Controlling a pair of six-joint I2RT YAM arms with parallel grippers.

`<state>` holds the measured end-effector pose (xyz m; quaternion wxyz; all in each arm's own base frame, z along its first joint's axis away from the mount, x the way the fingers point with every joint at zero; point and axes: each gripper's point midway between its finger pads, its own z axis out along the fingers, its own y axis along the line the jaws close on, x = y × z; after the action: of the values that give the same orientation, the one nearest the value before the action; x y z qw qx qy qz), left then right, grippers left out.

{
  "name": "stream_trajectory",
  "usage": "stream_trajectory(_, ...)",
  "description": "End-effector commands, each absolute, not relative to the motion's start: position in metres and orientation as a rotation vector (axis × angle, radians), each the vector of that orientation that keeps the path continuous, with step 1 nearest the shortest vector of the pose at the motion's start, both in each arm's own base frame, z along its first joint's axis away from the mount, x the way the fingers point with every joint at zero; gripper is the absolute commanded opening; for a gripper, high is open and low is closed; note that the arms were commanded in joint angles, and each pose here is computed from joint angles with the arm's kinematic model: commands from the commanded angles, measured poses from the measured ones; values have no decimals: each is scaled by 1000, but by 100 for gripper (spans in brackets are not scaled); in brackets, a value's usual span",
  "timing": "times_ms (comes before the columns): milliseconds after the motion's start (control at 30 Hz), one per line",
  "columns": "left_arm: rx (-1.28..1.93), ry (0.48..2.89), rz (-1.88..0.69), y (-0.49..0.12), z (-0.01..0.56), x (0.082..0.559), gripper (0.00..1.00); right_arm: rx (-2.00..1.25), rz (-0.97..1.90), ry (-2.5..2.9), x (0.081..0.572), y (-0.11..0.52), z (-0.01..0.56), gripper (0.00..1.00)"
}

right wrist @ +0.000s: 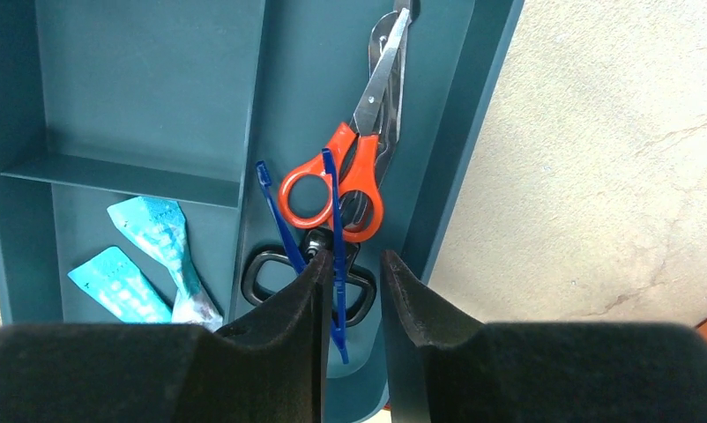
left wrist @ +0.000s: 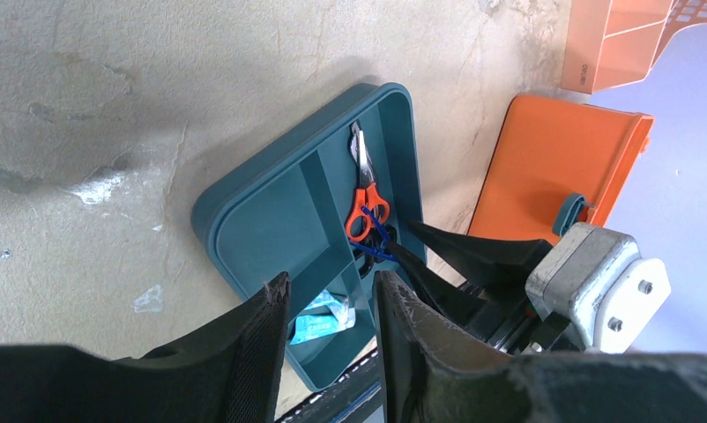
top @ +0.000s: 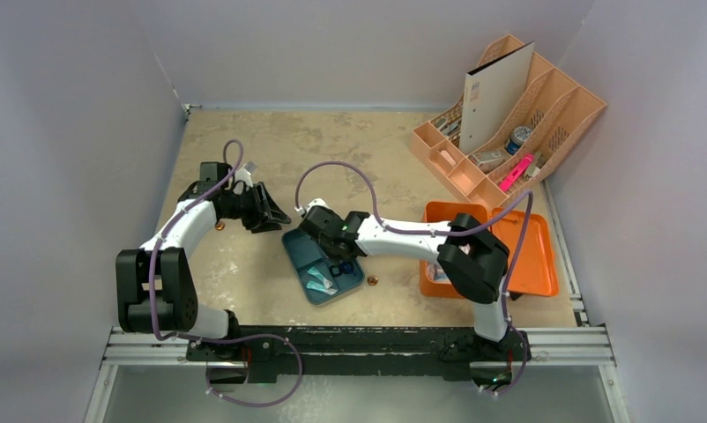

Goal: Organize the medicine kit
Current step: Adjust the medical item in the medicine box compartment, then pick up the medical item at the center of the board.

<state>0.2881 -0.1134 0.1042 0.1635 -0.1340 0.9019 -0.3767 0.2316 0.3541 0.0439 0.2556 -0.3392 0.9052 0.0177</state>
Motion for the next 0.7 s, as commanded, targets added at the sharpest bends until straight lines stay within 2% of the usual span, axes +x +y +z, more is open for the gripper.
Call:
stream_trajectory(0, -341, 2536, -1091, -113, 110, 293, 38, -881, 145, 2449, 230, 363, 70, 29)
stream_trajectory(200, -297, 2527, -1101, -115, 116, 291, 38, -817, 257, 2460, 226, 357, 97, 33)
stream_trajectory(400, -257, 2523, -1101, -115, 123, 284, 38, -914, 294, 2435, 209, 326, 107, 45)
stream_trajectory(500, -244, 2514, -1113, -116, 125, 280, 39, -937, 263, 2435, 203, 302, 105, 47)
stream_trajectory(667, -224, 2501, -1128, -119, 128, 275, 49, -981, 262, 2434, 188, 273, 94, 50)
